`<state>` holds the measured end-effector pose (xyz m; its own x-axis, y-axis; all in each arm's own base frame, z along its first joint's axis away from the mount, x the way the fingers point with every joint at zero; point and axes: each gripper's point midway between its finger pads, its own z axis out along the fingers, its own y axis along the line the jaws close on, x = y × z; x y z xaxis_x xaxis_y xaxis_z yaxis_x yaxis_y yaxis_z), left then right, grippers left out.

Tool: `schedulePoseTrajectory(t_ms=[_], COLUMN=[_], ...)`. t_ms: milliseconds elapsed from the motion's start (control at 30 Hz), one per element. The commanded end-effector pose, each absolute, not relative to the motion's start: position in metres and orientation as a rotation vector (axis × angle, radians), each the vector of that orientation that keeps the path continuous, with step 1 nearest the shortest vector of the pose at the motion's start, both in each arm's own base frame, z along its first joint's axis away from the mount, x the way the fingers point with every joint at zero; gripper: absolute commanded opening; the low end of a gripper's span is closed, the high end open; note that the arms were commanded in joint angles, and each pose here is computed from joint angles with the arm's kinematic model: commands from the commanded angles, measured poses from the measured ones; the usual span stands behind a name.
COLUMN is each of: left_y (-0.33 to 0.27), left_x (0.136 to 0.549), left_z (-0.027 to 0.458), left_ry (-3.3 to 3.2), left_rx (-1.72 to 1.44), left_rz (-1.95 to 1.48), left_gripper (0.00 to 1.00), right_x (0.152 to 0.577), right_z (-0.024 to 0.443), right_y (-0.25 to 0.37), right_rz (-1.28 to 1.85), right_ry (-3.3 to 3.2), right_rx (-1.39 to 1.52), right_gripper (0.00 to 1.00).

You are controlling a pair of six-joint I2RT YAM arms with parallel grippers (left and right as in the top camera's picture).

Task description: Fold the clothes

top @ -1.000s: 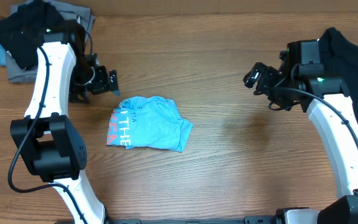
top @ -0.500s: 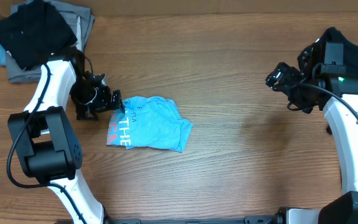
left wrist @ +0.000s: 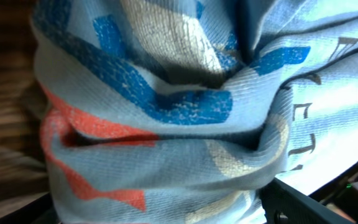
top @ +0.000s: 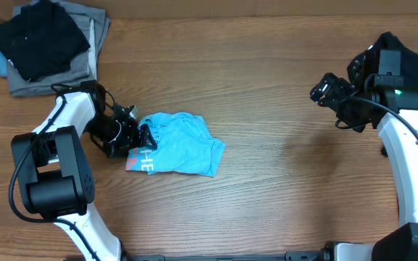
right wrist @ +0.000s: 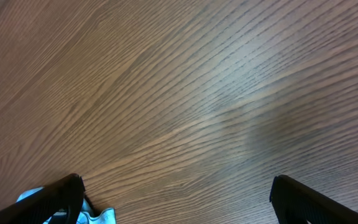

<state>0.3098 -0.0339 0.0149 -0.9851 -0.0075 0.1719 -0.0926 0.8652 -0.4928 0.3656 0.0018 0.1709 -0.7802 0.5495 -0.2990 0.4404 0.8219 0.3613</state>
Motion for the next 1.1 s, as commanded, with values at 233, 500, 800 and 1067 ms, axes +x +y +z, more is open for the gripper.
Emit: schedulePoseTrajectory(t_ms=[233, 500, 800, 1067], left_y=[-0.028, -0.022, 0.018, 0.058], left_x=[0.309, 0.349, 0.429, 0.516], left_z=[-0.015, -0.015, 0.033, 0.132], left_ry=[-2.867, -3.042, -3.332, -3.681], left_rx=[0.252, 0.143, -0.029, -0.235], left_rz=[0.66, 0.678, 0.387, 0.086], left_gripper=[0.04, 0.04, 0.04, 0.04], right_x=[0.365, 0.359, 0.351, 0.342], right_z=[0.18, 0.177, 0.174, 0.17], right_y=[0.004, 0.005, 0.005, 0.006], right_rz=[0.41, 0.406, 0.401, 0.398], right_ry=[2.595, 2.619, 2.653, 2.691], right_rx=[0.723, 0.732, 0.748, 0.771], right_gripper=[1.0, 1.0, 1.0, 1.0])
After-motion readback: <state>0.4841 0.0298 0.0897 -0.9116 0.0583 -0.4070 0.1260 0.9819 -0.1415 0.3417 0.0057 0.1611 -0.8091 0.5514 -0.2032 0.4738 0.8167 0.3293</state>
